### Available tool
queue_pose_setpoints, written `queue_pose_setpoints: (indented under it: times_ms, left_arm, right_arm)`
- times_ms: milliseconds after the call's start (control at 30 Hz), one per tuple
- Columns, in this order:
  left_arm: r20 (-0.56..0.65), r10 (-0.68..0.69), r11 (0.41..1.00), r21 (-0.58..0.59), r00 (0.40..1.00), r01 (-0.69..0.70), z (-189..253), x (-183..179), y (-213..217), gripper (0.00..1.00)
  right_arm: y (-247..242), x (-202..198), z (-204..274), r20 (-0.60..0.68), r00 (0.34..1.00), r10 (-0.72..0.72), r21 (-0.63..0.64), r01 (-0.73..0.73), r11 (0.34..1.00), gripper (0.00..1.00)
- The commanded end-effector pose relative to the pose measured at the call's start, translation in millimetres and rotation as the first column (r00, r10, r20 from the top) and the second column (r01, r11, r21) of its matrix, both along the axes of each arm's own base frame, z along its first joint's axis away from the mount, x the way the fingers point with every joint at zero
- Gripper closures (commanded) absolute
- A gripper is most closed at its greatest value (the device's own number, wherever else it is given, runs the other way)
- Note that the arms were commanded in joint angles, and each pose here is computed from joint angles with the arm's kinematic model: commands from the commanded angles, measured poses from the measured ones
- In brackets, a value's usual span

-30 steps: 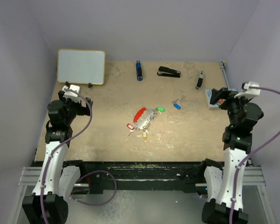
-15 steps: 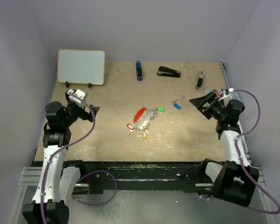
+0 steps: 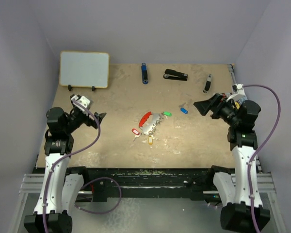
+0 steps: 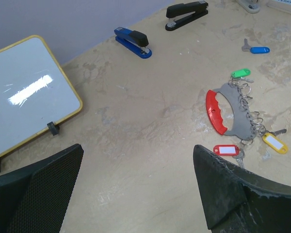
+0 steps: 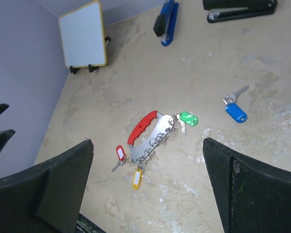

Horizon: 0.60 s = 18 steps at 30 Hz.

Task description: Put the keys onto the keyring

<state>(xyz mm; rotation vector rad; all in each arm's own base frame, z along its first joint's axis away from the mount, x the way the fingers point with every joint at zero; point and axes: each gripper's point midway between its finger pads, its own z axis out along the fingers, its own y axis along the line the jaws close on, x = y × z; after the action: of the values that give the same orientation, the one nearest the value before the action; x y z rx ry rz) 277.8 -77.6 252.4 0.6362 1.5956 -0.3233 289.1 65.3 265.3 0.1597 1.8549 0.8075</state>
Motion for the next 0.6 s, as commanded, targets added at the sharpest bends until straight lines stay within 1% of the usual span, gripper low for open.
queue_pose_setpoints:
  times_ms: [0,67,133,267,333,367,400,433,467,500,533,567]
  left_arm:
    - [0.059,-0.056,0.998,-0.007,0.997,0.056,14,-1,-8,0.02]
    - [0.075,-0.079,0.997,0.0,0.994,0.079,15,0,-10,0.02]
    - [0.079,-0.108,0.994,0.013,0.991,0.107,14,0,-13,0.02]
    - [0.027,-0.185,0.982,0.042,0.982,0.184,5,-2,-20,0.02]
    - [0.011,-0.207,0.977,0.048,0.978,0.207,1,-2,-23,0.02]
    - [0.006,-0.214,0.976,0.05,0.977,0.213,-1,-2,-23,0.02]
    - [0.004,-0.215,0.975,0.053,0.977,0.214,-2,-2,-23,0.02]
    - [0.004,-0.215,0.975,0.055,0.977,0.215,-3,-1,-23,0.02]
    - [0.005,-0.213,0.976,0.055,0.977,0.213,-3,0,-22,0.02]
    - [0.005,-0.21,0.976,0.056,0.978,0.21,-4,0,-22,0.02]
    - [0.008,-0.211,0.976,0.057,0.978,0.21,-3,1,-22,0.02]
    - [0.01,-0.209,0.976,0.056,0.978,0.208,-3,1,-22,0.02]
  right_arm:
    - [11,-15,36,0.192,0.979,0.073,-0.107,-0.054,0.993,0.0]
    - [15,-22,36,0.19,0.975,0.117,-0.151,-0.089,0.985,0.0]
    - [23,-28,33,0.174,0.971,0.162,-0.164,-0.134,0.977,0.0]
    - [34,-37,17,0.146,0.969,0.2,-0.201,-0.169,0.965,0.0]
    - [41,-40,5,0.114,0.97,0.213,-0.19,-0.189,0.963,0.08]
    - [44,-39,0,0.1,0.974,0.206,-0.19,-0.184,0.964,0.14]
    - [45,-37,-4,0.085,0.978,0.191,-0.198,-0.171,0.965,0.2]
    - [41,-30,-10,0.062,0.989,0.137,-0.229,-0.119,0.966,0.22]
    - [41,-26,-12,0.048,0.993,0.106,-0.259,-0.09,0.962,0.19]
    - [43,-22,-12,0.04,0.996,0.083,-0.288,-0.068,0.955,0.1]
    - [44,-16,-11,0.034,0.998,0.05,-0.312,-0.037,0.949,0.05]
    - [47,-10,-8,0.034,0.999,0.024,-0.331,-0.011,0.943,0.03]
